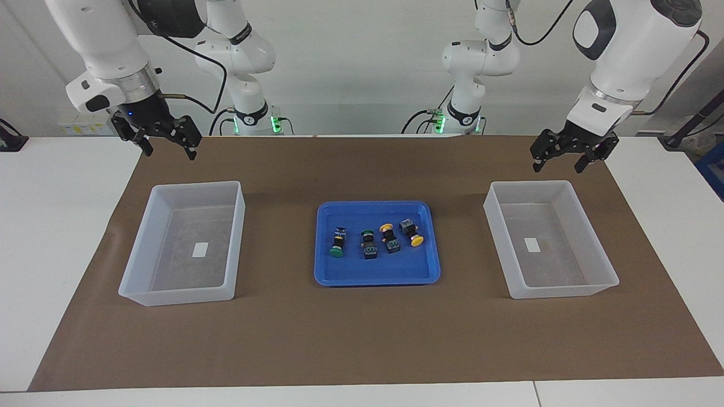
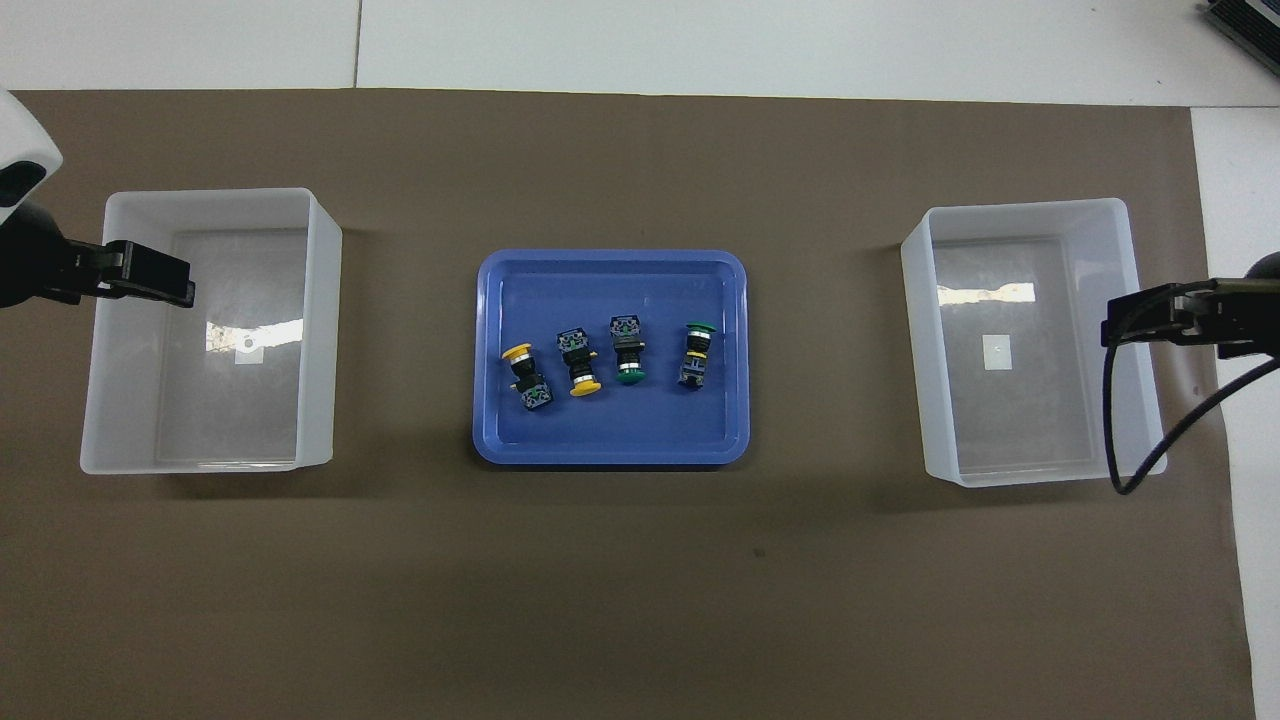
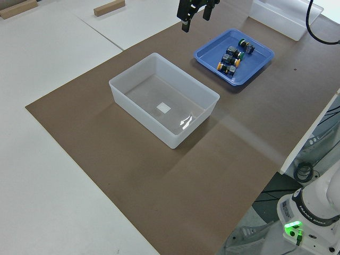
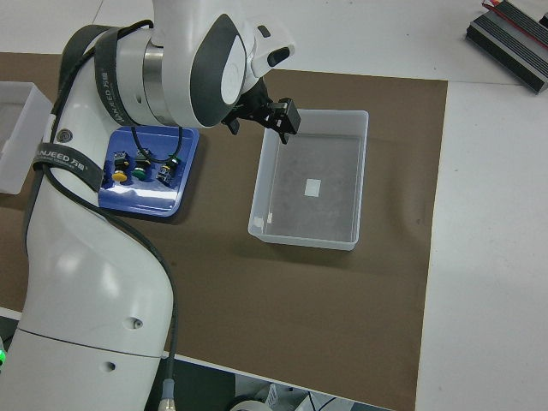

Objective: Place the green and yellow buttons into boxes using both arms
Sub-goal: 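Move the left and right grippers from rest toward the blue tray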

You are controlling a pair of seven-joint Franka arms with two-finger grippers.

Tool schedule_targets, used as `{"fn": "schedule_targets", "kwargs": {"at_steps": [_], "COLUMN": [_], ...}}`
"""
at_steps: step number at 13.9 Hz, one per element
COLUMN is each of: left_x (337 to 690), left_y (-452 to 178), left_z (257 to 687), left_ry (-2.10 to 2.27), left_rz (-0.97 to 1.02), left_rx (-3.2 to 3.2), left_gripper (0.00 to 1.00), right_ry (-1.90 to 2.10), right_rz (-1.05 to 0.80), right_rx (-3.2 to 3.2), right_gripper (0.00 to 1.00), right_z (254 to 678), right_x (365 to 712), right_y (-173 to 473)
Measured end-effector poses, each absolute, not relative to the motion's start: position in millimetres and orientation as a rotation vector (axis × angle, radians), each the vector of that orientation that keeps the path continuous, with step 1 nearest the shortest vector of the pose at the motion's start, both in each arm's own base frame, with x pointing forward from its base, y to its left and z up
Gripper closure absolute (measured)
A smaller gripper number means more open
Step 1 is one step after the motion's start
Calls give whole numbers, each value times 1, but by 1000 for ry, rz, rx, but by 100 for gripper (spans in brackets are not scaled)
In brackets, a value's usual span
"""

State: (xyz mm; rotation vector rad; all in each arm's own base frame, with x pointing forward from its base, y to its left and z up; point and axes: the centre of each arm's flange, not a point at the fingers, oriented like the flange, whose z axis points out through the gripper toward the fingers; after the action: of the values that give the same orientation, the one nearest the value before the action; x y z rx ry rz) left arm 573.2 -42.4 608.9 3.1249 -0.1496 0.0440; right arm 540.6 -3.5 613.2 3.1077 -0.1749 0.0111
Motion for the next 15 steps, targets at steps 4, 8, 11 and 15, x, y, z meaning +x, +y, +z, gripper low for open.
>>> {"fn": "schedule_targets", "kwargs": {"at_steps": [4,8,11,15], "left_x": [573,573,573,573], "left_y": [-43,-46,-48,-62], "left_z": [609,609,609,605], "left_ry": [-151,-171,-177,-177], "left_rz": [44,46,51,42], "left_rx": [3126,3149,3149,3148], "left_gripper": [0,0,0,0], "right_ry": [-148,-145,-149,-151], "right_rz": [4,1,2,53], "right_rx": [3109,3109,3114,3122], "right_gripper": [0,0,0,0], "right_z": [611,610,610,612], "right_x": [541,541,541,545], "right_y": [6,7,6,7]}}
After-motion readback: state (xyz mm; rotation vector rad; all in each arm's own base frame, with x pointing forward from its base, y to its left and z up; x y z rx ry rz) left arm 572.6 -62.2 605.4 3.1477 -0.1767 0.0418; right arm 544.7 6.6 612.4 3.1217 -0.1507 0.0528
